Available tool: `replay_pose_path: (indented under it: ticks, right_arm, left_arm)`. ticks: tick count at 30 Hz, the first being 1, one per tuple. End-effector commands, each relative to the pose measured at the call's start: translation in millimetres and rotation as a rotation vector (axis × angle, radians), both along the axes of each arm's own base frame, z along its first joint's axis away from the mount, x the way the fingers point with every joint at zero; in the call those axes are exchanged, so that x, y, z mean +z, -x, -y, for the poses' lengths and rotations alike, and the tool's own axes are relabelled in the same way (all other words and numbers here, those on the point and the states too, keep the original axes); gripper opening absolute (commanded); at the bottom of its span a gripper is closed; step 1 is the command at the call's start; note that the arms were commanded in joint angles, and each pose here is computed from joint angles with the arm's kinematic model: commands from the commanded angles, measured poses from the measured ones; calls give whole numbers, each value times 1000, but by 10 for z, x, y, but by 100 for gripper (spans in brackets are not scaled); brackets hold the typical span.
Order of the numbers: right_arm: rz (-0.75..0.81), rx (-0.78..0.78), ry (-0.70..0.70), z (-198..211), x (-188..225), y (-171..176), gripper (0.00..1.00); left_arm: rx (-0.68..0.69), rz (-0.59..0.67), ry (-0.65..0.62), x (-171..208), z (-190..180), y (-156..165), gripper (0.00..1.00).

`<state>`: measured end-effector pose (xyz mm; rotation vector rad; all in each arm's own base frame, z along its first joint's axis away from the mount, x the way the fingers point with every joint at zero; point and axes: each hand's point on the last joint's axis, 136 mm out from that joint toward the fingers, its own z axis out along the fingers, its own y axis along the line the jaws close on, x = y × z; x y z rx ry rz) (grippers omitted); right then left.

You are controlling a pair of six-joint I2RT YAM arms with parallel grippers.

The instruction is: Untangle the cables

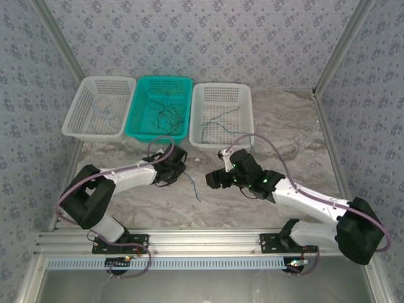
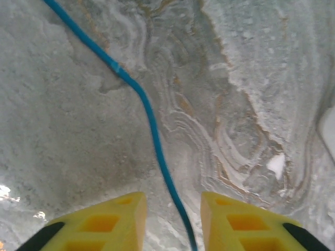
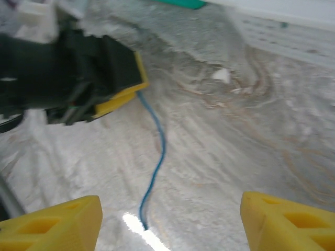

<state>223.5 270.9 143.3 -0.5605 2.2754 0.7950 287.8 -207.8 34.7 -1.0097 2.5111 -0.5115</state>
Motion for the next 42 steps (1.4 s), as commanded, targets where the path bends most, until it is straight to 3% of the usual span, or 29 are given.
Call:
replay_pose_path:
  ticks: [1, 8, 11, 13, 21, 26, 34, 38, 42]
  right_arm:
    - [46, 81, -53, -73, 179, 105, 74]
    - [97, 26, -88, 48, 266, 73, 80]
    - [80, 57, -122, 17, 320, 143, 85]
    - [74, 80, -149, -2, 374, 195, 99]
    - [72, 114, -163, -29, 509, 235, 100]
    - [110, 80, -161, 9, 693, 175, 100]
    - [125, 25, -167, 60, 739, 108, 100]
    - [137, 13, -169, 44, 789, 71, 100]
    - [295, -62, -166, 80, 1059, -134, 100]
  left_arm:
    - [-27, -32, -14, -46, 3, 18, 25]
    - [-84, -14, 17, 110, 103, -15, 1]
    - [-135, 56, 14, 410, 132, -81, 0]
    - [-174, 123, -21, 678, 110, -147, 0]
    - [-304, 381, -321, 1698, -252, -579, 0]
    - [-268, 444, -322, 2043, -811, -1004, 0]
    - [-145, 569, -377, 2302, -2049, -1782, 0]
    - [-130, 470, -488, 2182, -2577, -2140, 0]
    - [-100, 409, -525, 2029, -2929, -2402, 0]
